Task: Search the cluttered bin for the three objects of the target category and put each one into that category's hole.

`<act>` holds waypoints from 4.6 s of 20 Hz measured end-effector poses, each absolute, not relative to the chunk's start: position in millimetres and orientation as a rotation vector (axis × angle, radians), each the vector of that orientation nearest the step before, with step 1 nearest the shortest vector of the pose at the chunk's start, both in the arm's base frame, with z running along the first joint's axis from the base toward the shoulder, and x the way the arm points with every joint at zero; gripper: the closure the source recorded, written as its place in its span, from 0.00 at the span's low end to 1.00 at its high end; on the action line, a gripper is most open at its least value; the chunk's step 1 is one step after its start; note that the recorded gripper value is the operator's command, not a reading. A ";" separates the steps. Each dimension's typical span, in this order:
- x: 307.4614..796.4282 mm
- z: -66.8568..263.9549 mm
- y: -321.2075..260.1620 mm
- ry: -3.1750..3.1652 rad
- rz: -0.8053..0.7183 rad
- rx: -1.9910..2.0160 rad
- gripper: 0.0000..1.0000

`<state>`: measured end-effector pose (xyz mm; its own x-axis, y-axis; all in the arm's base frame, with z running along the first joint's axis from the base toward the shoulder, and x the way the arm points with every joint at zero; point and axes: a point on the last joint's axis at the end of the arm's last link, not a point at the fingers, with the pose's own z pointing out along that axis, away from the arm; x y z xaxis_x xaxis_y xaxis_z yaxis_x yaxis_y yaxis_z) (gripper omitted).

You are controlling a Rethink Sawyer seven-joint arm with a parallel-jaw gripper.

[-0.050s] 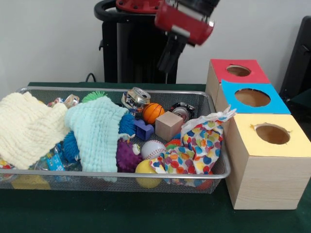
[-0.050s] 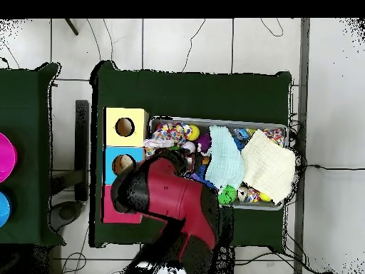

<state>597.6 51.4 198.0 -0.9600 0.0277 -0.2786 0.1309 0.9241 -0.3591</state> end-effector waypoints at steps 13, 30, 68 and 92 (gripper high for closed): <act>502.4 222.2 65.4 2.803 -0.426 0.180 1.00; 382.2 178.5 108.1 2.887 -0.450 0.020 1.00; 524.8 114.9 46.7 2.954 -0.505 0.127 1.00; 547.1 124.0 48.7 2.914 -0.515 0.103 1.00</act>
<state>547.1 48.7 124.0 -0.9813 0.0365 -0.1892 0.0991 0.9377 -0.3331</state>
